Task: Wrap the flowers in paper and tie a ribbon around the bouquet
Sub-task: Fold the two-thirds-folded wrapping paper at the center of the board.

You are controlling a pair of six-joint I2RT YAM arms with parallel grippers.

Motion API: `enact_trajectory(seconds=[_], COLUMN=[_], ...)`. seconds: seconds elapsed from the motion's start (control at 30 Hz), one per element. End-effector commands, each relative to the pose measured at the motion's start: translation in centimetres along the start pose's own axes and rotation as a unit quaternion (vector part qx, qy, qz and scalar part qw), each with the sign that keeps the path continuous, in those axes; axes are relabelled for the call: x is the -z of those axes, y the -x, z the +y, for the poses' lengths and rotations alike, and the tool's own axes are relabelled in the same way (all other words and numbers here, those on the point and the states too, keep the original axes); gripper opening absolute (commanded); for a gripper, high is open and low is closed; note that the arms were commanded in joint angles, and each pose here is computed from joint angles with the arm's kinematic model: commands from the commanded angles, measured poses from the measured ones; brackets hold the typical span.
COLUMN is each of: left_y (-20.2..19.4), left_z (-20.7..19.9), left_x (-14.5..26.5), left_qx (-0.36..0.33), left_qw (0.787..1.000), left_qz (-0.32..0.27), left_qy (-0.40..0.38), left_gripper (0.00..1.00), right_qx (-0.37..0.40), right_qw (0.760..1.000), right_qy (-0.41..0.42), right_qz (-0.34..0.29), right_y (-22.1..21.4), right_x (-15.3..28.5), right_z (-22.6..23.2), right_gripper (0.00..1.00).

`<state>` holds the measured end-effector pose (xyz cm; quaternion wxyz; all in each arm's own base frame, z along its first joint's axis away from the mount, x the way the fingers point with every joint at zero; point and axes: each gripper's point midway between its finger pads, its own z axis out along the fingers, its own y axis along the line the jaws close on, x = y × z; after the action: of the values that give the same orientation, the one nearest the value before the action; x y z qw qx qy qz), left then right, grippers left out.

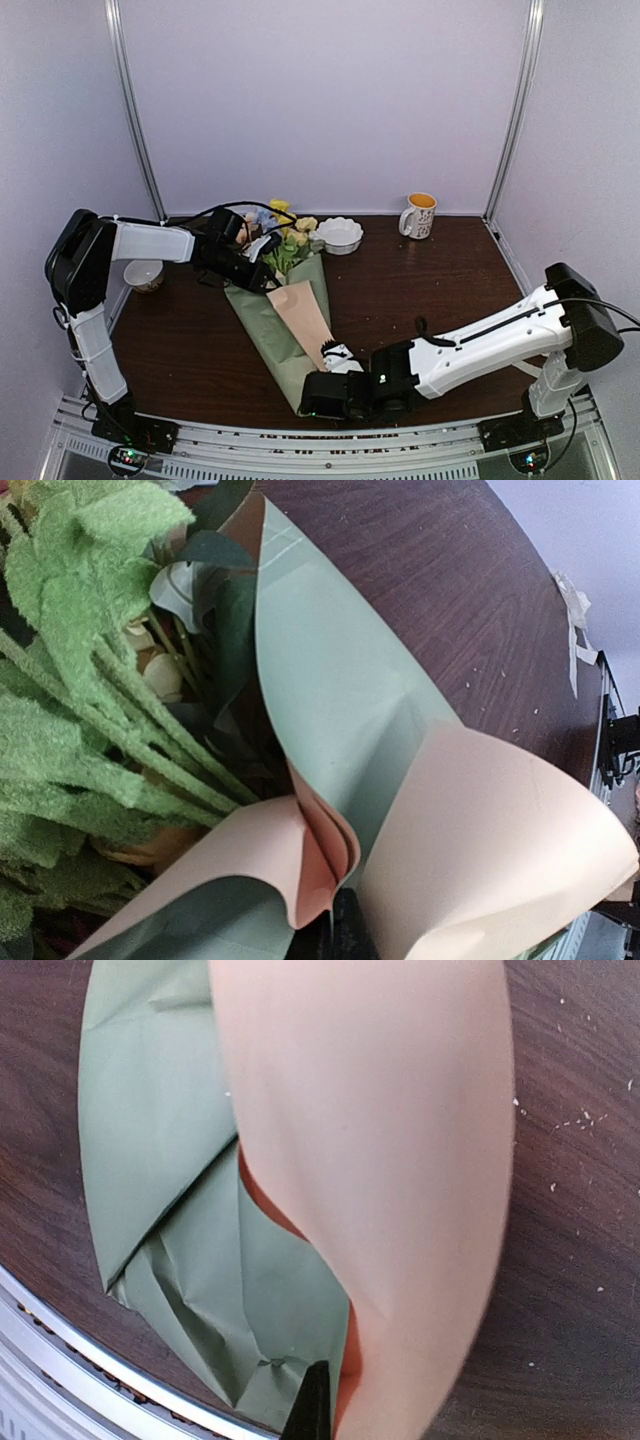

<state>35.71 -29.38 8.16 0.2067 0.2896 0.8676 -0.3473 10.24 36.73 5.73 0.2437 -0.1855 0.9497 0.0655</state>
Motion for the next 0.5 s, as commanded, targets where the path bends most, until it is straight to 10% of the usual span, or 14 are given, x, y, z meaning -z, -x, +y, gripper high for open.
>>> enact_trajectory(seconds=[0.0, 0.2, 0.47], left_y=[1.7, 3.4, 5.2], left_z=[1.3, -0.3, -3.2], left_x=[0.8, 3.0, 8.8], left_qx=[-0.011, -0.019, 0.003], left_qw=[0.999, 0.998, 0.992], left_qz=[-0.029, -0.060, -0.102], left_qy=[0.016, 0.017, 0.073], left_gripper=[0.00, 0.51, 0.72], right_qx=[0.151, 0.229, 0.273], right_qw=[0.981, 0.957, 0.945], right_qy=[-0.125, -0.177, -0.178], right_qz=[0.006, -0.003, -0.017], right_y=[-1.0, -0.1, 0.9], right_x=[0.9, 1.2, 1.0], right_z=[-2.6, -2.9, -1.5], right_gripper=[0.00, 0.00, 0.00])
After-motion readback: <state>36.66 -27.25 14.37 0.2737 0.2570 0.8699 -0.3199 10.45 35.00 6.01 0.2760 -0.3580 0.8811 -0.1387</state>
